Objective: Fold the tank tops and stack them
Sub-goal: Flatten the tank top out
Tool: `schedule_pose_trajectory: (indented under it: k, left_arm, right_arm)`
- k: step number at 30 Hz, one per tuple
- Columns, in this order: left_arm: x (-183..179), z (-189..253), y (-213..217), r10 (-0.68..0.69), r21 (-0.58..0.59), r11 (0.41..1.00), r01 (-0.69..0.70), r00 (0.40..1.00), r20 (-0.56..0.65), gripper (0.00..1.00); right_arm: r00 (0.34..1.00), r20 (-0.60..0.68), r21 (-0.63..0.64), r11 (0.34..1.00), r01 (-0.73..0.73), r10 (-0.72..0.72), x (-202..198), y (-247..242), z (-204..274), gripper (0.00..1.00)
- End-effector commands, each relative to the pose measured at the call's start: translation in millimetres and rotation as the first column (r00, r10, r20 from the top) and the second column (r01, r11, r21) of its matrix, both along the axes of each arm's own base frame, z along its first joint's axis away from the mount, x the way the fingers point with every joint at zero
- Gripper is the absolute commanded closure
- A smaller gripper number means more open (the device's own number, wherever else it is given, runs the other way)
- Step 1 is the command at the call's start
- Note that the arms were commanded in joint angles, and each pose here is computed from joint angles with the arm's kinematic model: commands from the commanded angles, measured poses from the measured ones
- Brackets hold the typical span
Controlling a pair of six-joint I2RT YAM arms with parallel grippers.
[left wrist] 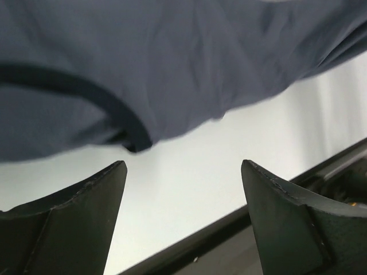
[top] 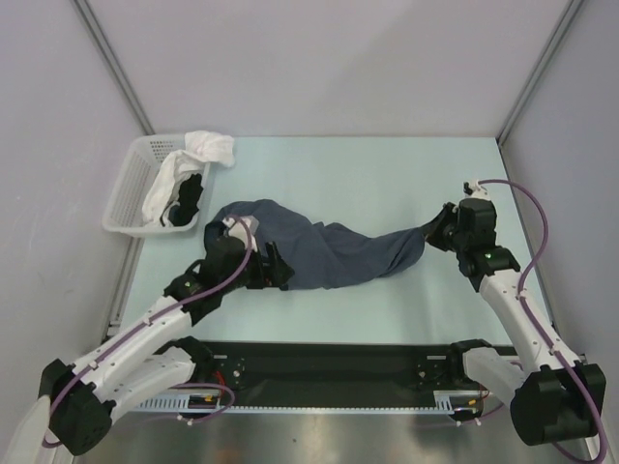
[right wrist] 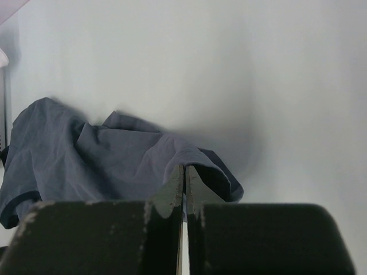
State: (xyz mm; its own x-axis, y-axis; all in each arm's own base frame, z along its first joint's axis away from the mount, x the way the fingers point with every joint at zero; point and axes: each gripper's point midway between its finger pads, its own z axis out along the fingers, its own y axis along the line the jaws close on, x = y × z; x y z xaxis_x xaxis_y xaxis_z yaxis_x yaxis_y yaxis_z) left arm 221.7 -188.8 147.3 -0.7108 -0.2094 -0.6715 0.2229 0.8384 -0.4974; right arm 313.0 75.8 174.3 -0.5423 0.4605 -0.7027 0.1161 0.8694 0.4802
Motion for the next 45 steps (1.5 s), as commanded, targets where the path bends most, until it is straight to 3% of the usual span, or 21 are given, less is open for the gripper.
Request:
schedule_pose_trajectory:
  k: [1,6,10,14,22,35,42,45]
  left_arm:
    - [-14.1,-17.9,-15.6,-0.035,-0.07,0.997,0.033,0.999,-0.022,0.13]
    - [-23.5,-54.4,-20.4,-0.07,-0.04,0.997,0.066,0.992,-0.101,0.18]
    - [-18.2,-60.0,-23.4,-0.067,-0.039,0.997,0.064,0.994,-0.091,0.2]
    - [-14.2,-61.6,-28.6,-0.08,-0.044,0.996,0.076,0.993,-0.086,0.31]
    - [-5.1,-81.5,-27.0,-0.04,0.016,0.999,0.043,0.99,-0.132,0.31]
    - [8.9,-78.3,-31.1,-0.031,0.036,0.999,0.035,0.994,-0.101,0.54]
    - [14.0,-81.2,-20.2,0.01,0.098,0.995,-0.001,0.996,-0.09,0.47]
    - [13.9,-84.5,-21.4,0.005,0.1,0.995,0.005,0.995,-0.097,0.51]
  right_arm:
    - [0.998,0.066,-0.005,1.0,-0.018,0.019,8.9,1.0,7.7,1.0]
    - [0.998,0.063,0.008,0.999,-0.032,0.031,7.6,4.3,3.6,1.0]
    - [0.998,0.058,0.006,0.999,-0.031,0.031,6.6,3.9,1.2,1.0]
    - [0.998,0.058,0.005,1.0,-0.028,0.028,5.7,3.5,0.5,1.0]
    - [0.997,0.064,0.01,0.999,-0.034,0.034,5.9,4.6,2.4,1.0]
    - [0.997,0.067,0.011,0.999,-0.046,0.045,3.8,6.1,4.1,1.0]
    - [0.997,0.065,0.011,0.999,-0.049,0.049,3.8,6.5,2.1,1.0]
    - [0.996,0.067,0.015,0.998,-0.053,0.052,4.3,7.4,3.0,1.0]
